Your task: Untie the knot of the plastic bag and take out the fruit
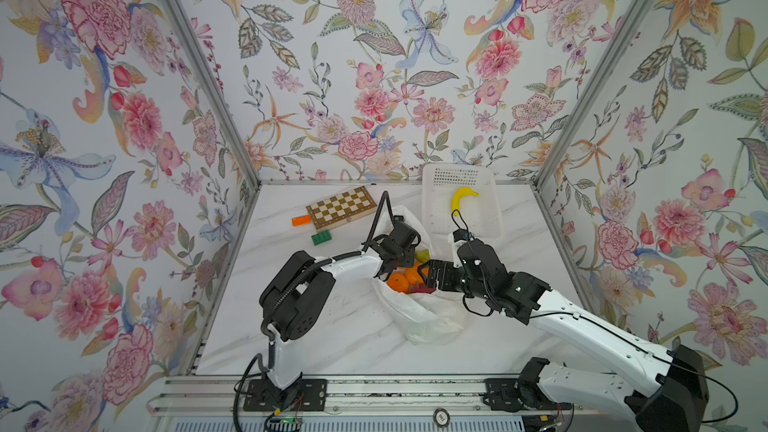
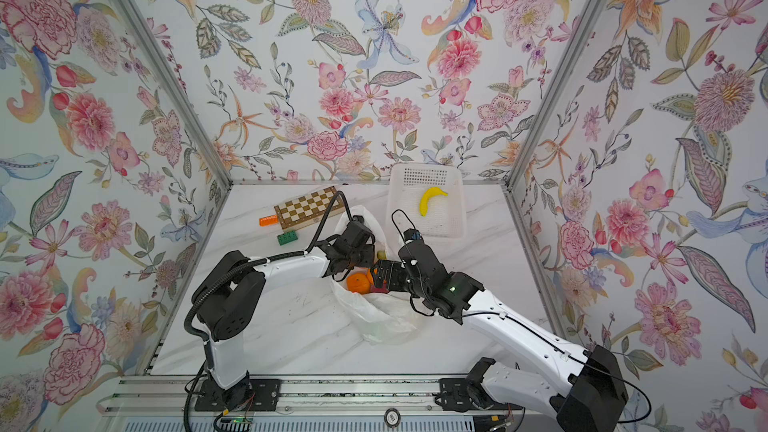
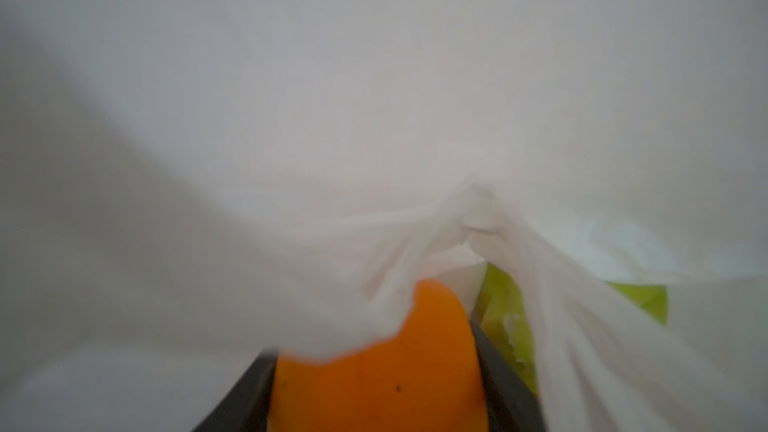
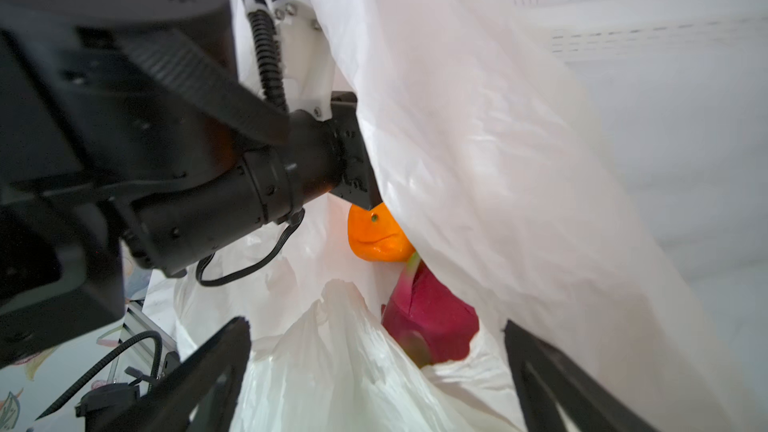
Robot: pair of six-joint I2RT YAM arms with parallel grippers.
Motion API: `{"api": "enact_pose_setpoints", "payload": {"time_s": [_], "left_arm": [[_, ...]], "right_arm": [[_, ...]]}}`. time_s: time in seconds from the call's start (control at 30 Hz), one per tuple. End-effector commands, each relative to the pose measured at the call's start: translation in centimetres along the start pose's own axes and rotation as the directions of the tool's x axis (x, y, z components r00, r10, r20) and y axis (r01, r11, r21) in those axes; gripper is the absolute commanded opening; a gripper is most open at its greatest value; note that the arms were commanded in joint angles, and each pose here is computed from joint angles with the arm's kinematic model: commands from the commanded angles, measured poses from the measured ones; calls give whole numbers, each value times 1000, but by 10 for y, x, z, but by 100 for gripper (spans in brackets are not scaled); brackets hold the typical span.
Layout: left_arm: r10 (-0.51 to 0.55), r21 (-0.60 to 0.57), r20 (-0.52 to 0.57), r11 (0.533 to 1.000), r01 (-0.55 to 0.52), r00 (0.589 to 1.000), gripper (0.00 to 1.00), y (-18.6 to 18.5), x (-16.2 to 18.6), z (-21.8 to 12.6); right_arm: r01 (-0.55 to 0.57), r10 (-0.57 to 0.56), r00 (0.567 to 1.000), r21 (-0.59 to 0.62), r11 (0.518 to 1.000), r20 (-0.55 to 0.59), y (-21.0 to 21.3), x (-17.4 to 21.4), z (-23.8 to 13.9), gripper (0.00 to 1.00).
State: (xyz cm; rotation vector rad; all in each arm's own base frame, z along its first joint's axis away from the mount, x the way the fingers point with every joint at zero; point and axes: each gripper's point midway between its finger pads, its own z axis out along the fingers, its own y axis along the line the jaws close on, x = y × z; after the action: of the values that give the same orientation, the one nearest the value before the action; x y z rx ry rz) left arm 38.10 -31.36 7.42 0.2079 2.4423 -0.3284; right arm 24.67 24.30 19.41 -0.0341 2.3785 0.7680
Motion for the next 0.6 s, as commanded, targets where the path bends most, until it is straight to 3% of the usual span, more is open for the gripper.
{"api": "enact_pose_setpoints", "payload": {"time_s": [0.0, 0.2, 0.57], "left_arm": [[9, 89, 30, 996, -11, 1000, 53, -12, -8, -21], [56, 144, 45, 988, -62, 997, 52, -26, 0, -43], [191, 291, 231, 922, -255, 954, 51, -55, -2, -91]], "right_arm": [[-18, 18, 999, -15, 1000, 28, -1, -12, 8, 96], [-47, 46, 997, 10, 999, 65, -18, -39, 22, 95], [-123, 124, 991, -26, 992, 50, -35, -54, 43, 95]]}}
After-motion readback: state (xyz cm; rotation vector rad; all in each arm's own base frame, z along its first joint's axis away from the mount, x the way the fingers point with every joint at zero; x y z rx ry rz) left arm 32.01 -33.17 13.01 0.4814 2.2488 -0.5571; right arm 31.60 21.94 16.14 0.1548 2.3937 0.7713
